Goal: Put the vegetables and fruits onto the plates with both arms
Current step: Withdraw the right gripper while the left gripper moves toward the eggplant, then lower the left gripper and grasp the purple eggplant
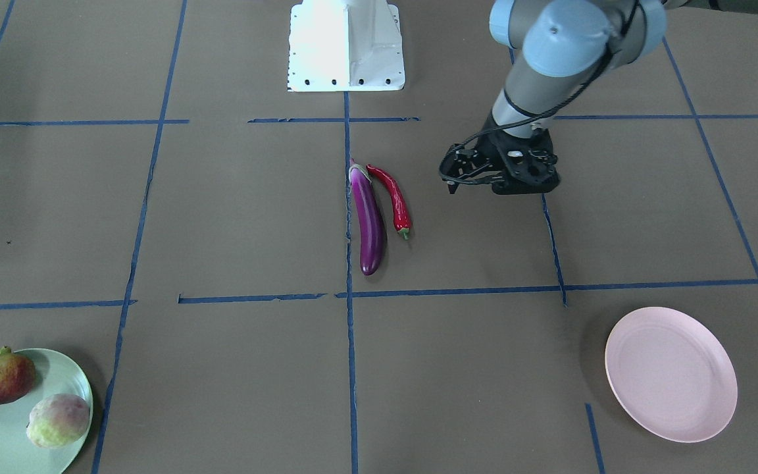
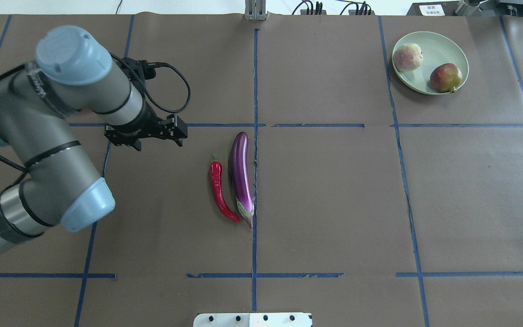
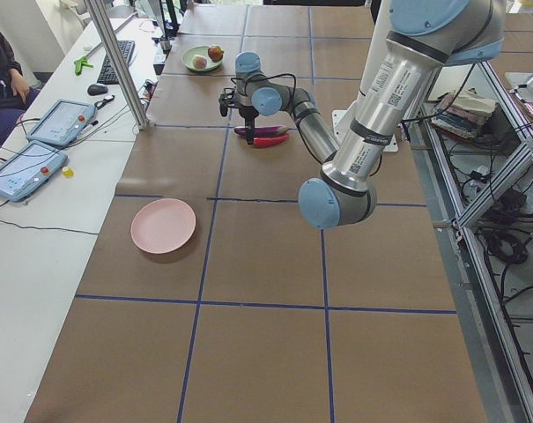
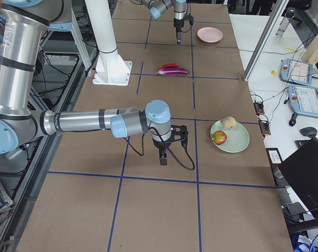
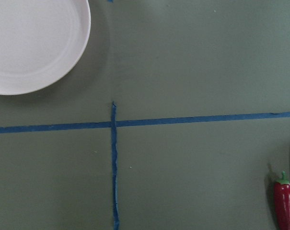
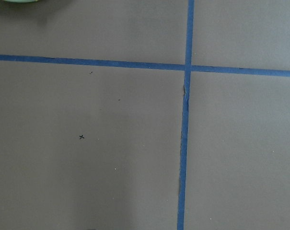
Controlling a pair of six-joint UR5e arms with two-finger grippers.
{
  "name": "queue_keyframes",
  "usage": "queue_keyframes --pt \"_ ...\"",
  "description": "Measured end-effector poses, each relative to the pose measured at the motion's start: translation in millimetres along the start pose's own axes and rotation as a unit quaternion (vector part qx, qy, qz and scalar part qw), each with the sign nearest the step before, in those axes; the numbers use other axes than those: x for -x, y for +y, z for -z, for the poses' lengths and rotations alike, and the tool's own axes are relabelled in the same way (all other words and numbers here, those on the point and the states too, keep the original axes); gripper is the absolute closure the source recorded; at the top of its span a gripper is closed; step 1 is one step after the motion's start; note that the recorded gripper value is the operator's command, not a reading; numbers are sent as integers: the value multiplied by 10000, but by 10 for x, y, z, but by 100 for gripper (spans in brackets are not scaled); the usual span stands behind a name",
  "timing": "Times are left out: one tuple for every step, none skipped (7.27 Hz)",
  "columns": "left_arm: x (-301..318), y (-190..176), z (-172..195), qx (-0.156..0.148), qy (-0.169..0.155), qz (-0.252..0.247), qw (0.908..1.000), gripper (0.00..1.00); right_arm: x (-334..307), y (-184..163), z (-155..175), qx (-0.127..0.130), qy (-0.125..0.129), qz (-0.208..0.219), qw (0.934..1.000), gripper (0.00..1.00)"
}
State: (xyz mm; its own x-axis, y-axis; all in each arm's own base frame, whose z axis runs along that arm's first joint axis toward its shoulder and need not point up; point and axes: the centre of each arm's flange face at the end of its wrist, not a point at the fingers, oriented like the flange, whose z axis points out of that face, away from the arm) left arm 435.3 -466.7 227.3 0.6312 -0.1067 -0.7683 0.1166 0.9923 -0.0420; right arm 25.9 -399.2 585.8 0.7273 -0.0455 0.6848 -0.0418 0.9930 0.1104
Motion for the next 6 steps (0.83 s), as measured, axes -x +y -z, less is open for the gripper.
queue_keyframes --pt "-438 146 -189 -92 -51 176 9998 0 -2 2 -2 1 -1 1 10000 0" --pt "-879 241 -390 -153 -121 332 9993 0 -4 4 -5 3 0 -1 10000 0" --pt "-1204 363 -600 -191 -215 405 9988 0 -8 6 -8 7 0 -3 10000 0" --pt "-1374 499 -788 -178 -311 434 9984 0 -10 8 -10 9 1 -6 10000 0" --pt "-1440 606 -946 -134 -409 439 9981 1 -11 9 -11 10 1 -7 10000 0" --pt "-1456 666 -1071 -95 -490 440 9978 4 -11 9 -11 11 1 -7 10000 0"
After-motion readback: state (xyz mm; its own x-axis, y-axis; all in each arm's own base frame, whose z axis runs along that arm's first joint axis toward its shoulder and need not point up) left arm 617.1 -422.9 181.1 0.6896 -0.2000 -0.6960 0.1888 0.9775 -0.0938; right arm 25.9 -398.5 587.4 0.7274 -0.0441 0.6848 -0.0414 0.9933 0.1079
